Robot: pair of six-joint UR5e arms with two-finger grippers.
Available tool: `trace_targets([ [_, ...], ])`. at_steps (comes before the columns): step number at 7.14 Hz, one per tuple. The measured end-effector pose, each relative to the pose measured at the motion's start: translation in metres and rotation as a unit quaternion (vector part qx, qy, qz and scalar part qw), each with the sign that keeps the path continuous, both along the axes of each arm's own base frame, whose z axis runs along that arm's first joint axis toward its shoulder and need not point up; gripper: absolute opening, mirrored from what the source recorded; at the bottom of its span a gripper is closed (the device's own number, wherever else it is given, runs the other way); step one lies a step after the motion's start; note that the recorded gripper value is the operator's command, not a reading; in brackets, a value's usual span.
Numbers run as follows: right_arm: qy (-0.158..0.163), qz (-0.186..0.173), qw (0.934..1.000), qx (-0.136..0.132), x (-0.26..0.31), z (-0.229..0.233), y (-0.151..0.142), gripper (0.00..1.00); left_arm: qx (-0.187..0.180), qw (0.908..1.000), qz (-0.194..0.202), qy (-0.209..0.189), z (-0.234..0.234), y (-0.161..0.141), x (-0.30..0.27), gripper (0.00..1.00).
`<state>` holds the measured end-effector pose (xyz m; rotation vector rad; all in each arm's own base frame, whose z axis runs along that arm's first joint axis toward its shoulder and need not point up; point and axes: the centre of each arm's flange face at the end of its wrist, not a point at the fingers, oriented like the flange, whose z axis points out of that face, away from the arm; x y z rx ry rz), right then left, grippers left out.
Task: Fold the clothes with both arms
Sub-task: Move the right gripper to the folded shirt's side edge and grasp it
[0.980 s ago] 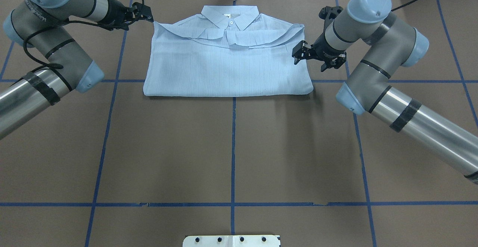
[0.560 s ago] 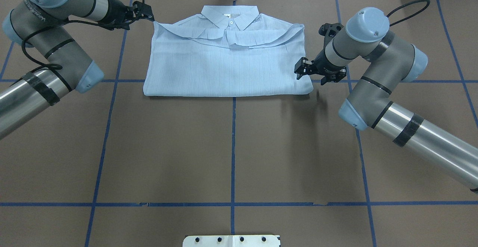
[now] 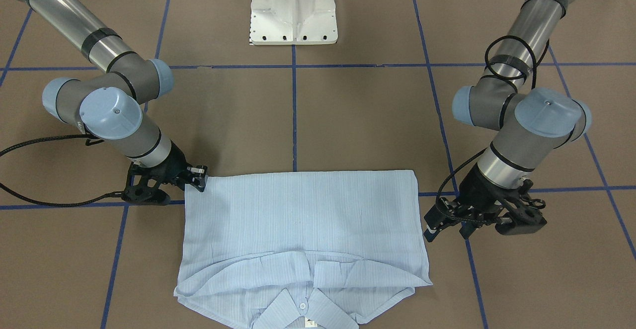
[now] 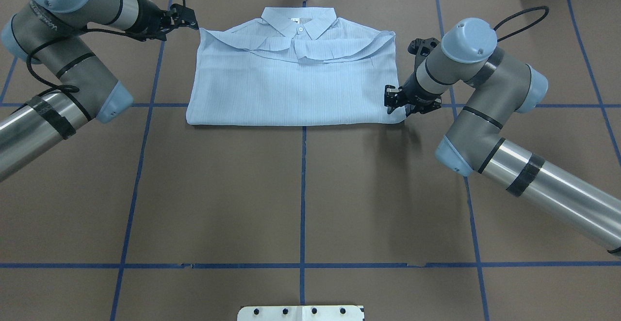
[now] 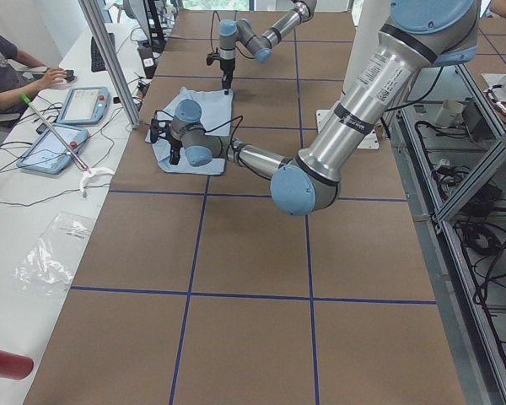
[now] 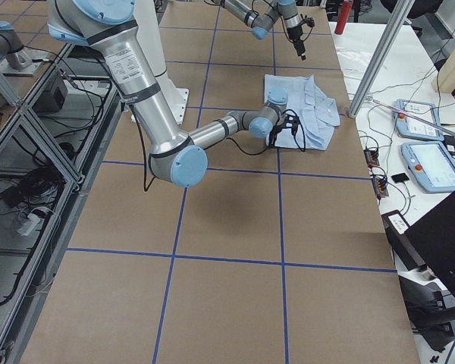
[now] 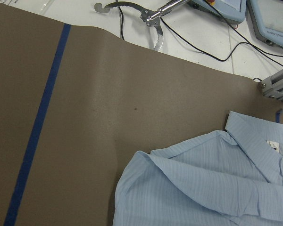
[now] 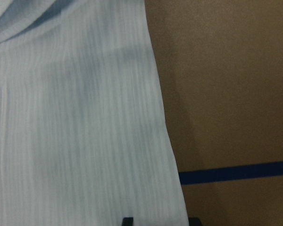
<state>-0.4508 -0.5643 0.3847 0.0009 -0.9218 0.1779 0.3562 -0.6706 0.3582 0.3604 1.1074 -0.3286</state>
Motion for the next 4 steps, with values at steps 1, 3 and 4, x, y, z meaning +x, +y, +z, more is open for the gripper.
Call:
trace_targets([
  [1,0.001,-0.001,1.0000,-0.001,-0.0008,0.0005,0.0004,0.32,0.000,1.0000,0.000,0.000,0.0000,0.0002,0.0002,0.99],
  [3,0.000,-0.002,1.0000,0.000,-0.0017,-0.0007,0.0005,0.00,0.001,1.0000,0.000,0.000,-0.0004,0.0001,0.0003,0.99],
  [4,-0.001,-0.003,1.0000,0.001,-0.0015,-0.0017,0.0006,0.00,0.001,1.0000,0.000,0.000,-0.0004,0.0001,0.0003,0.99],
])
